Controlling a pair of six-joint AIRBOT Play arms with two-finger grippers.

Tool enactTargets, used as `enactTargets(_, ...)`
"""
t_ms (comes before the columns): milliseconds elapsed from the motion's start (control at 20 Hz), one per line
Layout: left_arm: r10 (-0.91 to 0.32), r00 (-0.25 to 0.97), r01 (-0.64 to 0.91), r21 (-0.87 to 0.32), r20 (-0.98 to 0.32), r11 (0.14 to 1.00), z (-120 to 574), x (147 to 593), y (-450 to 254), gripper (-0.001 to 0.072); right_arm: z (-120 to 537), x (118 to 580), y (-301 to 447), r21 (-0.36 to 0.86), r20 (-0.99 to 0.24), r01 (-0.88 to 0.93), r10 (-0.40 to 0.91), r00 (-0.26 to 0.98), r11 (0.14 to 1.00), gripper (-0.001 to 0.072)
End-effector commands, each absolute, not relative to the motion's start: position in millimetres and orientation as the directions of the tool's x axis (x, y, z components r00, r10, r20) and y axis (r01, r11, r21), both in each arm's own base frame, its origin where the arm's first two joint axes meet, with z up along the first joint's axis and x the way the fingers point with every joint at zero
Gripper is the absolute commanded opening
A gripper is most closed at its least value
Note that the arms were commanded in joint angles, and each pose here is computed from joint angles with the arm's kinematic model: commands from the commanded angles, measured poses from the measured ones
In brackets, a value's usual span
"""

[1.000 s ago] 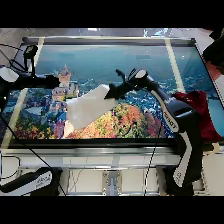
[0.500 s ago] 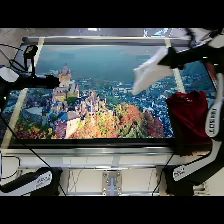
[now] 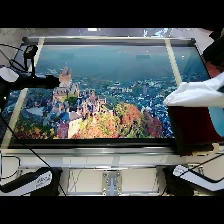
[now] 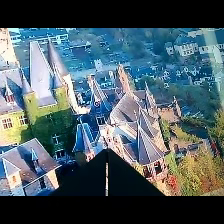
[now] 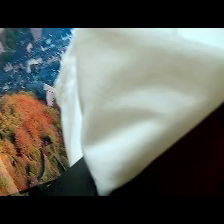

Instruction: Fold the shirts.

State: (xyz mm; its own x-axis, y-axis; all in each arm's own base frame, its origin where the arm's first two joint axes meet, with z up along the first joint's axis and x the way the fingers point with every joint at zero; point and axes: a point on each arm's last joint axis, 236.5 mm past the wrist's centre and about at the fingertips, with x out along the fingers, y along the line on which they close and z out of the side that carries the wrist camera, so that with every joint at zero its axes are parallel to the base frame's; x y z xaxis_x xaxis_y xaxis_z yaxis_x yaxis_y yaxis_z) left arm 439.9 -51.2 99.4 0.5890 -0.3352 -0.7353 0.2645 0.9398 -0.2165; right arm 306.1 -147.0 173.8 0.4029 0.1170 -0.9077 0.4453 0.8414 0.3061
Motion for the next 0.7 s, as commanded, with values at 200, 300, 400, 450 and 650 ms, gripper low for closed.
enactTargets(200,-0.335,0.589,0.264,-0.217,-0.735,0.940,99.5,439.7,-51.2,0.0012,17.4,151.0,-147.0,0.223,-0.968,0.760,0.050,0.244,0.610,0.0044)
enactTargets(300,-0.335,0.590,0.264,-0.216,-0.735,0.940,99.6,439.9,-50.9,0.0012,21.1,142.4,-153.4,0.220,-0.966,0.789,0.015,0.258,0.573,0.0350)
enactTargets(400,-0.334,0.590,0.264,-0.216,-0.735,0.940,99.6,440.1,-50.8,0.0012,56.6,148.3,-162.1,0.230,-0.953,0.792,-0.034,0.301,0.566,0.0394)
enactTargets(450,-0.334,0.590,0.264,-0.216,-0.735,0.940,99.5,440.0,-50.9,0.0012,86.5,158.3,-168.0,0.250,-0.933,0.786,-0.076,0.351,0.565,0.0392)
enactTargets(650,-0.334,0.590,0.264,-0.216,-0.735,0.940,99.5,440.0,-50.9,0.0012,261.7,228.8,-165.2,0.409,-0.633,0.579,-0.238,0.737,0.705,0.0383)
